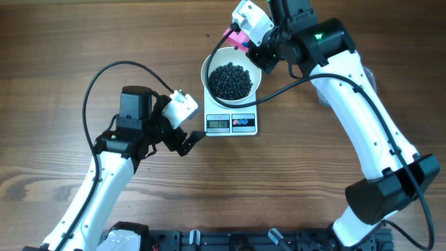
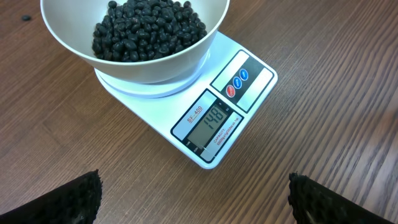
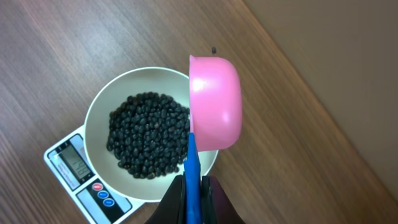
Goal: Scoop item into bowl and weigh 150g on scale
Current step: 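Move the scoop with right gripper back to the bean tub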
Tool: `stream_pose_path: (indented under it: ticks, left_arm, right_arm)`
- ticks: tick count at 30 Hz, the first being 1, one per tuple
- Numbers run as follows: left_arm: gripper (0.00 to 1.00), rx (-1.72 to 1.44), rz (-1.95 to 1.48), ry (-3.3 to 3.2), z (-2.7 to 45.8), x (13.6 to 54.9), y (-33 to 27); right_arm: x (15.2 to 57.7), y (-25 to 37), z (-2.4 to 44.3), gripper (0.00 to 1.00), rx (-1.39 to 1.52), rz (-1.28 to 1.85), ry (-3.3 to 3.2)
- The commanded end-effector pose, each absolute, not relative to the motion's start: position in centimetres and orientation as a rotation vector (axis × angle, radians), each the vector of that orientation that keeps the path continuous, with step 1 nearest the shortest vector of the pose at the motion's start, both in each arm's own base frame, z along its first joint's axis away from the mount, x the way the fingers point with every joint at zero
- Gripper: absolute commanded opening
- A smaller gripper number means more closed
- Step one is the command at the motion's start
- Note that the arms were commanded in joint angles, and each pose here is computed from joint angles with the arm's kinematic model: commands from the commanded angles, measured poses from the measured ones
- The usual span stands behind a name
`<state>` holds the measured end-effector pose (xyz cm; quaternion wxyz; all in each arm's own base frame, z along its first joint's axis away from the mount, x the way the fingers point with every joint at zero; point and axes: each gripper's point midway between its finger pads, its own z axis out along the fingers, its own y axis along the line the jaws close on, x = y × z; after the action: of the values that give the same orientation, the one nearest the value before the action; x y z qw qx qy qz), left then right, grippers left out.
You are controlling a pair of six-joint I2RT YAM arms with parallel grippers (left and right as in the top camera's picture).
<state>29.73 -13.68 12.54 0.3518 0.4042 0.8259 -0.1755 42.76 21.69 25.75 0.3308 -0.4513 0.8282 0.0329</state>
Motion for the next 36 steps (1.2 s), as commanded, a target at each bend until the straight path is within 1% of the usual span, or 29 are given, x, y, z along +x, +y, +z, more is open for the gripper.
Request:
stream_pose_path:
  ticks: [1, 8, 11, 15, 18, 22, 24, 28, 32, 36]
  left_arm:
    - [1.00, 1.036, -0.460, 2.150, 12.3, 29.6, -13.6]
    - [1.00, 1.036, -0.460, 2.150, 12.3, 29.6, -13.6]
    - [1.00, 1.036, -0.460, 2.150, 12.3, 29.6, -13.6]
    - [1.00, 1.036, -0.460, 2.150, 12.3, 29.6, -13.6]
    - [1.00, 1.036, -0.460, 2.150, 12.3, 29.6, -13.6]
    - [1.00, 1.036, -0.460, 2.150, 12.3, 29.6, -13.6]
    - [1.00, 1.036, -0.460, 2.150, 12.3, 29.6, -13.6]
    - [1.00, 1.036, -0.460, 2.150, 12.3, 29.6, -13.6]
    - [1.00, 1.036, -0.460, 2.150, 12.3, 29.6, -13.6]
    - [1.00, 1.036, -0.460, 2.150, 12.3, 29.6, -13.6]
  right_arm:
    - [42.9, 21.5, 28.6, 0.04, -1.165, 0.047, 2.089]
    - [43.0, 21.6, 28.7, 0.04, -1.153, 0.057, 2.088]
    - [43.2, 21.5, 28.9, 0.04, -1.082, 0.087, 2.115]
    - [43.8, 19.8, 29.4, 0.04, -0.918, 0.212, 2.179]
    - [44.3, 16.8, 30.9, 0.04, -0.740, 0.297, 2.212]
    - [44.4, 10.0, 33.1, 0.04, -0.501, 0.252, 2.246]
    - [43.8, 6.7, 33.1, 0.04, -0.421, 0.213, 2.283]
    - [41.8, 0.9, 31.1, 0.04, -0.258, 0.159, 2.432]
    - [40.7, -1.4, 30.2, 0.04, -0.181, 0.148, 2.496]
    - [39.8, -2.1, 29.6, 0.04, -0.156, 0.154, 2.537]
